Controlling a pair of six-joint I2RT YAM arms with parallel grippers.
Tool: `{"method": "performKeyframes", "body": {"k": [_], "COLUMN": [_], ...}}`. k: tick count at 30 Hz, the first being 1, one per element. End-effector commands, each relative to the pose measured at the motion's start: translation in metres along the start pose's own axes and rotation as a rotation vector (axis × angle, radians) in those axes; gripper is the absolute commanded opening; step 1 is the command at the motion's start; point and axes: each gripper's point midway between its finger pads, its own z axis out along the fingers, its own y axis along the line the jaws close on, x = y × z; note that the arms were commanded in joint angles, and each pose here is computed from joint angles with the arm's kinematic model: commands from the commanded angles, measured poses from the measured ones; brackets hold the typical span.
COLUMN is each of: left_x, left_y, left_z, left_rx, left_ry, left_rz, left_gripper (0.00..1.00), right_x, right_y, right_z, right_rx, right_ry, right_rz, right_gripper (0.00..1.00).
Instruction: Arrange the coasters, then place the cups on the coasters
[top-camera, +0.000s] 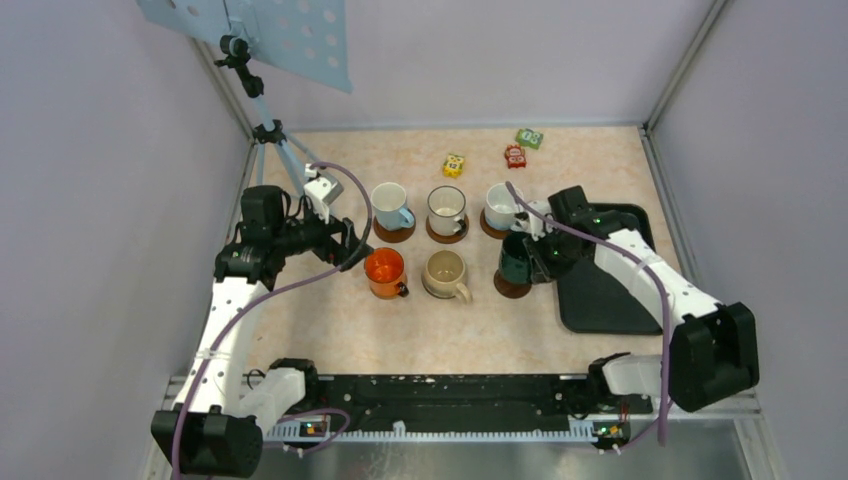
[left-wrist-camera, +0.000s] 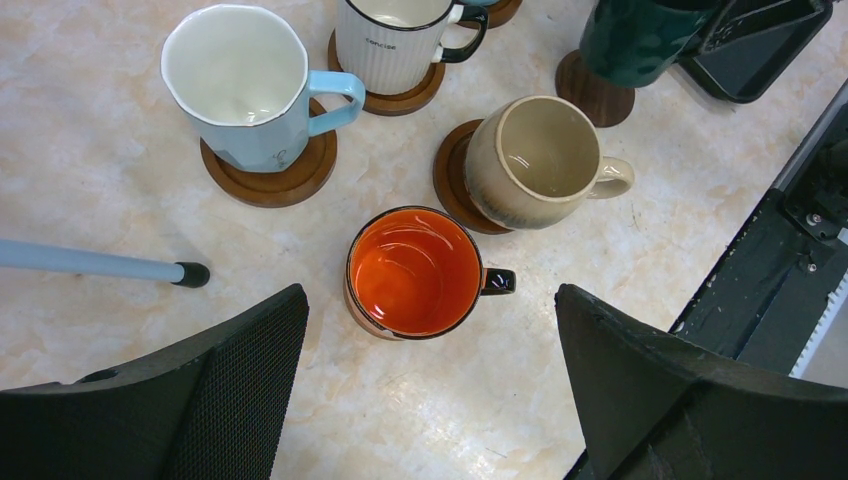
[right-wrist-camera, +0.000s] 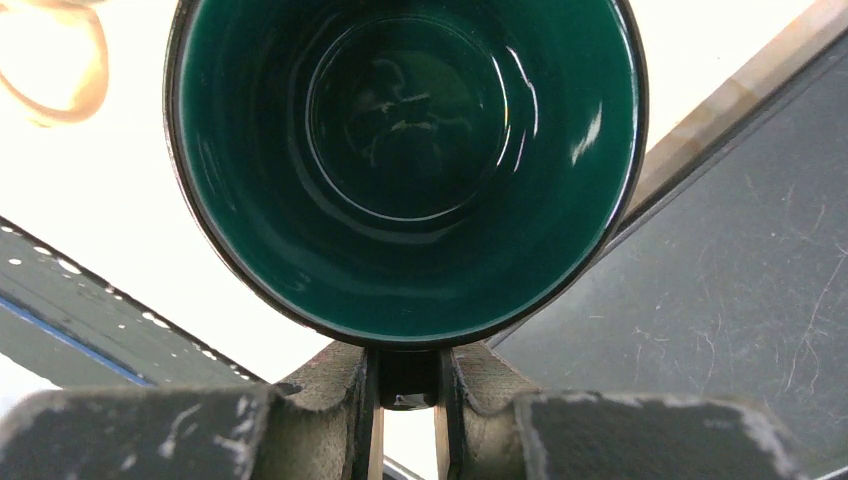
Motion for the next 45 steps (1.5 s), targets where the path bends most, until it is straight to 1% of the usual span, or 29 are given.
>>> {"method": "performKeyframes", "body": {"k": [1, 5, 10, 16, 23, 35, 42, 45], "left_x": [-0.011, -0.010, -0.010, -0.010, -0.010, -0.011, -0.011, -0.010], "left_y": [-0.001, -0.001, -0.001, -0.001, -0.001, 0.000, 0.000, 0.001], "left_z": [-0.001, -0.002, -0.001, -0.001, -0.001, -0.001, 0.000, 0.000], "left_rx": [0.008, 0.002, 0.005, 0.005, 0.008, 0.004, 0.006, 0.003], "left_ry": [-0.044, -0.043, -0.044, -0.044, -0.043, -0.042, -0.040, -0.039], "left_rz": [0.031, 0.033, 0.034, 0.036, 0.034, 0.034, 0.033, 0.035], "left_gripper": [0.99, 0.99, 0.99, 0.99, 0.99, 0.99, 0.99, 0.99], "right_x": [-0.012, -0.003, -0.008, -0.009, -0.019, -0.006, -0.003, -0.001], "right_y": [-0.002, 0.005, 0.005, 0.004, -0.002, -0.001, 0.001, 0.002], "right_z": [0.005, 0.011, 0.014, 0.018, 0.010, 0.024, 0.026, 0.027], "right_rx": [0.031, 0.008, 0.023, 0.040, 0.095, 0.055, 0.041, 0.029], "right_ry": [0.023, 0.096, 0.064, 0.062, -0.020, 0.083, 0.098, 0.116], "right_rz": [-0.079, -0.095, -0.116, -0.126, -0.151, -0.162, -0.167, -0.168], "right_gripper": [0.00, 0.00, 0.00, 0.00, 0.00, 0.00, 0.00, 0.09]}}
